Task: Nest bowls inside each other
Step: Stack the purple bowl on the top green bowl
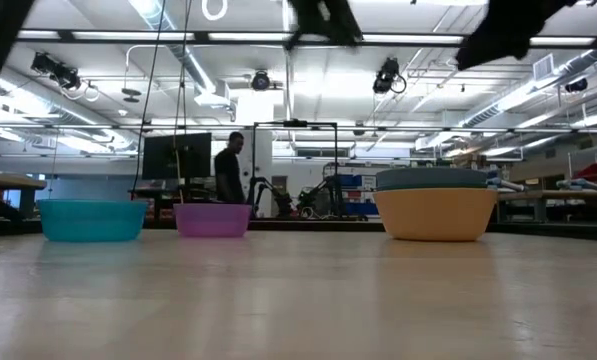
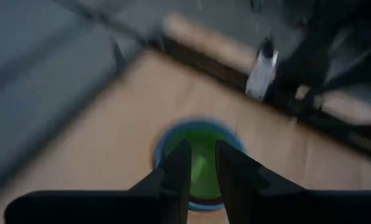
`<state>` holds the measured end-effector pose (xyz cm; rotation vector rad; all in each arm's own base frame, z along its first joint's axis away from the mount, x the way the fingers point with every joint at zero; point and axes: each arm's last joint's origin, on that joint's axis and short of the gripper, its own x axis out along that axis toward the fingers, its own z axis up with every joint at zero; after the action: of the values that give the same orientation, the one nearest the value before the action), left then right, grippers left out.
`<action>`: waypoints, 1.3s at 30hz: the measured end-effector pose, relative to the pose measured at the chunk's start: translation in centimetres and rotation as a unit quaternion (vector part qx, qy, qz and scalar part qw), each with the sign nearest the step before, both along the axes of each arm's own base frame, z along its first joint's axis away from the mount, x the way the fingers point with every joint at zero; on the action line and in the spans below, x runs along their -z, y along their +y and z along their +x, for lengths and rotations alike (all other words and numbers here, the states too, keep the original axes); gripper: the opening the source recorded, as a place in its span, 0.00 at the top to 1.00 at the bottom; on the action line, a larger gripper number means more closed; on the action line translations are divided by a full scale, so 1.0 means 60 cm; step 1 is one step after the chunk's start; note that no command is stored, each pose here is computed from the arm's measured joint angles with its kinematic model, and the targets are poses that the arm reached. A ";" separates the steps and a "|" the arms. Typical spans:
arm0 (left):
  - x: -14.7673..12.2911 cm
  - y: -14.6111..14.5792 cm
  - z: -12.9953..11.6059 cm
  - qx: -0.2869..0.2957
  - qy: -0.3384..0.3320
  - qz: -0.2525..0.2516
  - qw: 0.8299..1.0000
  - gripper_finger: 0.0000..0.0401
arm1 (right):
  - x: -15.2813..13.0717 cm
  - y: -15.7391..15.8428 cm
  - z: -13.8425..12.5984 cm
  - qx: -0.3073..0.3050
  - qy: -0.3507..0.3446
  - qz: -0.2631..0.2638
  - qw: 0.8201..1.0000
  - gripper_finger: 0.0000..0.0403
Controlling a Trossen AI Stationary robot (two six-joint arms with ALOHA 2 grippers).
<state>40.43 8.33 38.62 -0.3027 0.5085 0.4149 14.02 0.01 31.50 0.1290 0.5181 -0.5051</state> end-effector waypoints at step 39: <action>-0.115 -0.142 -0.255 -0.097 0.094 0.055 0.989 0.80 | 0.193 -0.138 0.627 -0.256 0.263 0.099 0.925 0.70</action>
<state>25.14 -0.17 45.52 -0.2085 0.6412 0.6620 51.62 -8.25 19.93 0.0441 1.0951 0.0409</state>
